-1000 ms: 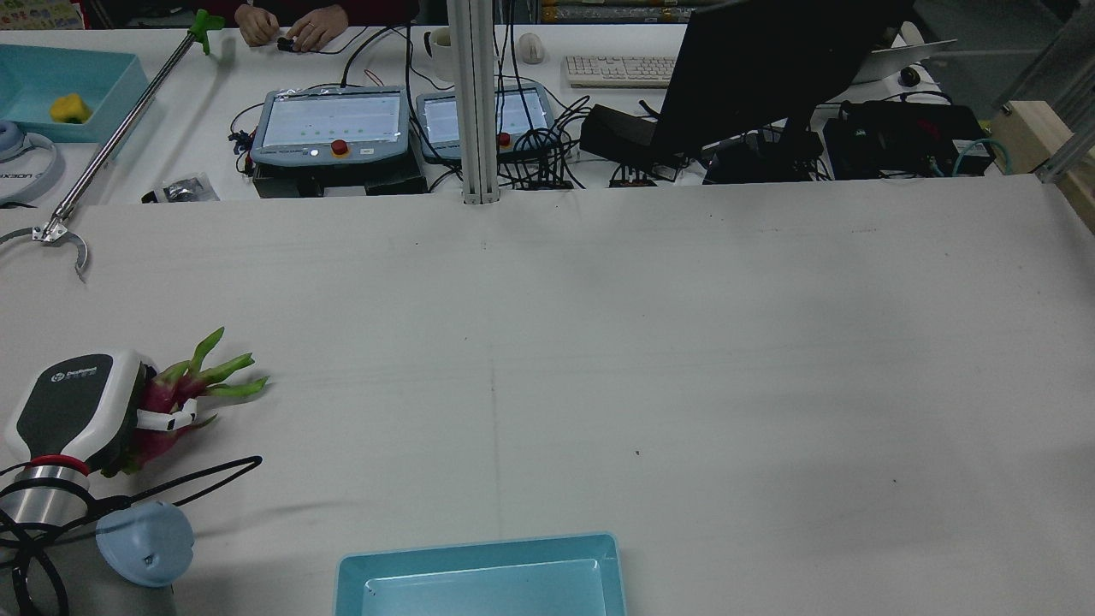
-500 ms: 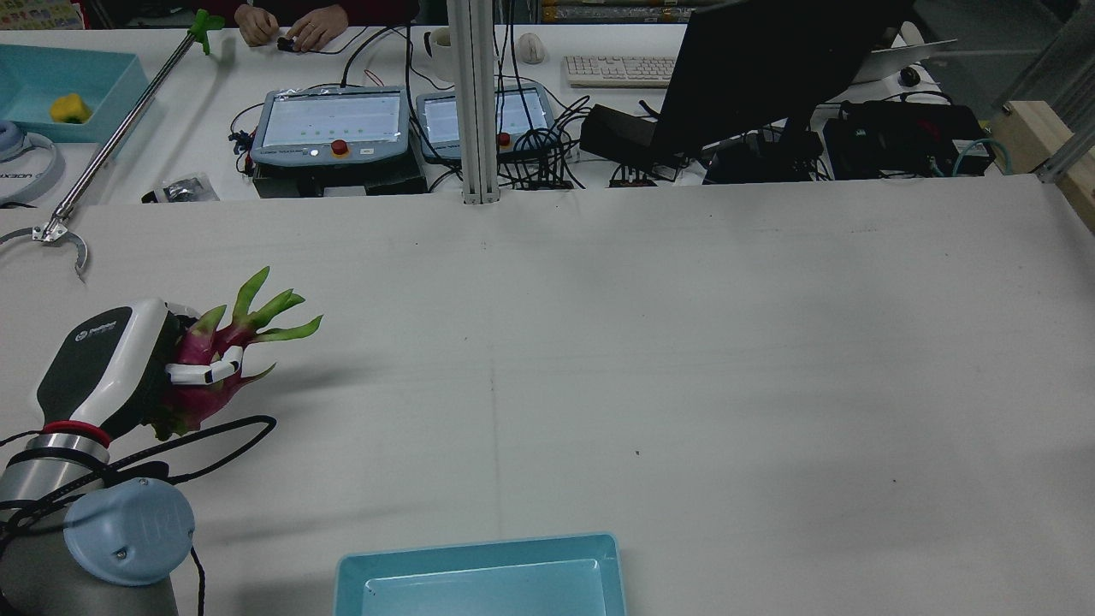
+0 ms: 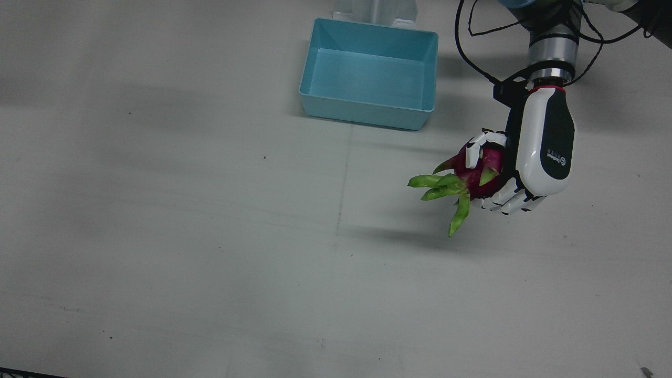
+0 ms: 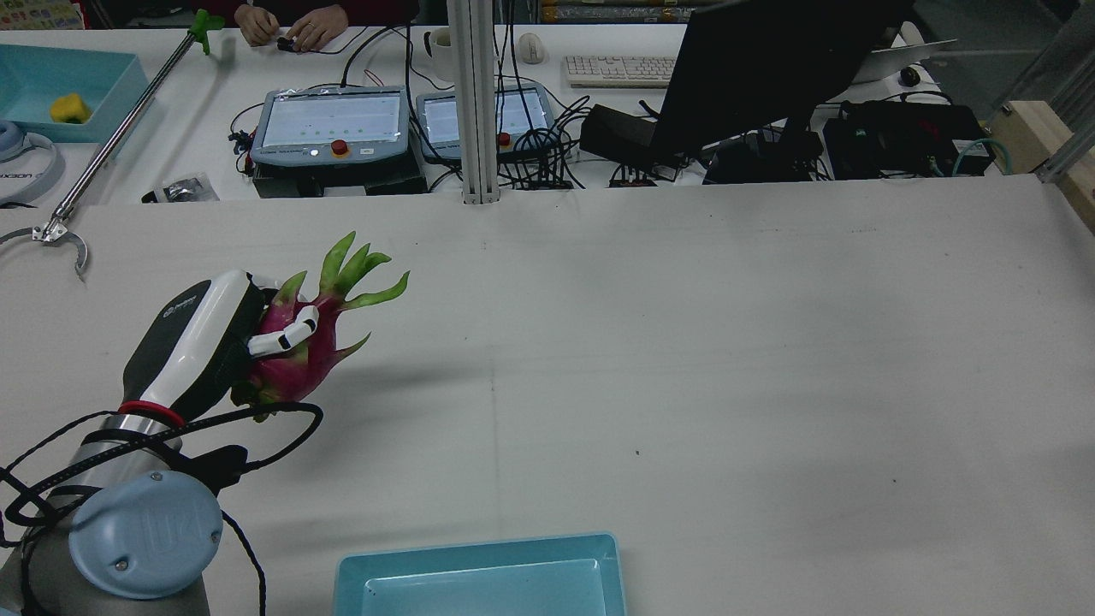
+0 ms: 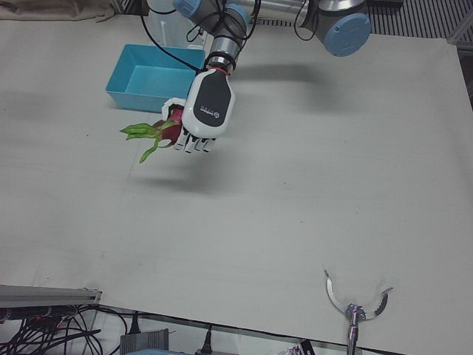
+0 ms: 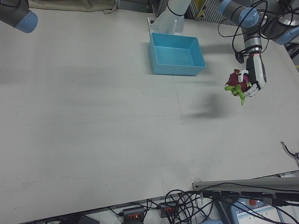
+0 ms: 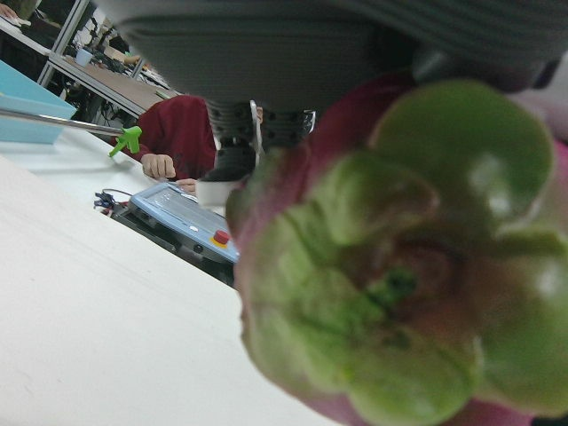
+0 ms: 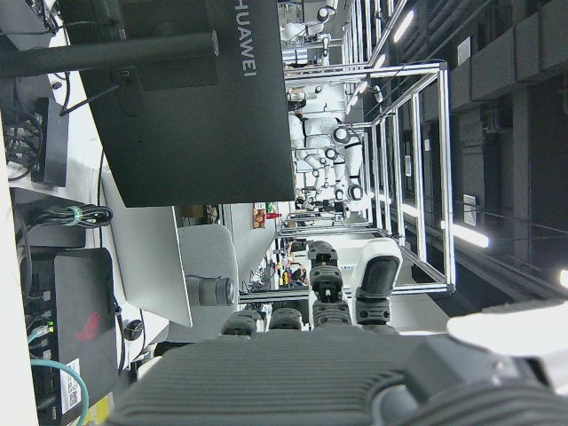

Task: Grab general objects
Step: 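Lift the held dragon fruit up and away from the table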

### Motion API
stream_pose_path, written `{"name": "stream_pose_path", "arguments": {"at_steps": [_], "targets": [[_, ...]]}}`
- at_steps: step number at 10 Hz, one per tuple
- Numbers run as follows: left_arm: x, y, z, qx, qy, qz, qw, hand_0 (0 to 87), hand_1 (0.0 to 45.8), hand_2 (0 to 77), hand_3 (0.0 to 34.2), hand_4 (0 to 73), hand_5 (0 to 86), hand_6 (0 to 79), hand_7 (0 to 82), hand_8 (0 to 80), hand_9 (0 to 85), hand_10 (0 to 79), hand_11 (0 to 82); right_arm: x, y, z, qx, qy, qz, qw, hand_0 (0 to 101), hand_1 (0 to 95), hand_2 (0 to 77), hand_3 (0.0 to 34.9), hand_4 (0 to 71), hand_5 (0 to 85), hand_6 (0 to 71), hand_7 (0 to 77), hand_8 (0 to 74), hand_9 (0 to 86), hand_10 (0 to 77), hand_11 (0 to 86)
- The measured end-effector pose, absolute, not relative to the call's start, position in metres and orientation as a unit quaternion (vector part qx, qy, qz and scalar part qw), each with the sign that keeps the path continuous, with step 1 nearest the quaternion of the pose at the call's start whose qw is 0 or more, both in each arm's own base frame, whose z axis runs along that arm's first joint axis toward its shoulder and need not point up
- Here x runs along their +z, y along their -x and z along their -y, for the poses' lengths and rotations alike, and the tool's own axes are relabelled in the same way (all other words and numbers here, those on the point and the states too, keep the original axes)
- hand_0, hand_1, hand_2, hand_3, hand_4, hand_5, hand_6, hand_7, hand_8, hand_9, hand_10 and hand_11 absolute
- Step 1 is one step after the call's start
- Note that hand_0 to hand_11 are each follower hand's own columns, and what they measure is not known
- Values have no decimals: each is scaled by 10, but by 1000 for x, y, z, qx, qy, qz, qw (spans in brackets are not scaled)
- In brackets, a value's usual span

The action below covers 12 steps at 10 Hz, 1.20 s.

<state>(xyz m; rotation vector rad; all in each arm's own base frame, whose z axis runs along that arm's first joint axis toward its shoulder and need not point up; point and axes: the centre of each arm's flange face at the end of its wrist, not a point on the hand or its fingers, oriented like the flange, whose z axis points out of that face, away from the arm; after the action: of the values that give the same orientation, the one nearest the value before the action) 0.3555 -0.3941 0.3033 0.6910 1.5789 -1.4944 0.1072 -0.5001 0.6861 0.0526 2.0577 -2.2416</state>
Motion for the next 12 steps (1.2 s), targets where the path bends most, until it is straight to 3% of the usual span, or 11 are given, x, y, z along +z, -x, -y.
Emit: {"name": "stream_pose_path", "arguments": {"at_steps": [1, 3, 4, 5, 6, 7, 12], "targets": [[298, -366, 391, -590, -260, -646, 409, 132, 0, 584, 0, 496, 267, 567, 502, 698, 491, 447, 742, 686, -107, 500, -736, -17, -675, 49, 6, 60, 16, 0, 0, 742, 0, 0, 0, 16, 0, 11], [290, -386, 387, -576, -223, -682, 392, 108, 0, 589, 0, 496, 267, 567, 502, 698, 491, 447, 742, 686, -107, 500, -736, -17, -675, 49, 6, 60, 16, 0, 0, 742, 0, 0, 0, 16, 0, 11], [286, -395, 387, -566, -205, -701, 383, 105, 0, 535, 0, 507, 267, 578, 502, 698, 496, 447, 704, 686, -107, 500, -736, -17, -675, 49, 7, 60, 16, 0, 0, 742, 0, 0, 0, 16, 0, 11], [281, -402, 388, -555, -189, -719, 374, 103, 0, 431, 0, 507, 267, 584, 496, 698, 496, 447, 704, 686, -107, 500, -736, -17, -675, 49, 6, 60, 16, 0, 0, 742, 0, 0, 0, 16, 0, 11], [274, -408, 390, -543, -174, -736, 366, 103, 0, 431, 0, 507, 267, 584, 496, 698, 496, 447, 704, 686, -107, 500, -736, -17, -675, 49, 5, 60, 16, 0, 0, 742, 0, 0, 0, 16, 0, 11], [265, -413, 391, -531, -162, -750, 359, 139, 0, 295, 0, 513, 267, 584, 496, 698, 496, 447, 704, 686, -107, 500, -736, -17, -675, 49, 6, 60, 16, 0, 0, 742, 0, 0, 0, 16, 0, 11], [185, -408, 382, -465, -123, -818, 317, 191, 0, 322, 0, 513, 262, 584, 496, 698, 502, 447, 704, 686, -107, 500, -736, -17, -675, 49, 6, 60, 16, 0, 0, 742, 0, 0, 0, 16, 0, 11]]}}
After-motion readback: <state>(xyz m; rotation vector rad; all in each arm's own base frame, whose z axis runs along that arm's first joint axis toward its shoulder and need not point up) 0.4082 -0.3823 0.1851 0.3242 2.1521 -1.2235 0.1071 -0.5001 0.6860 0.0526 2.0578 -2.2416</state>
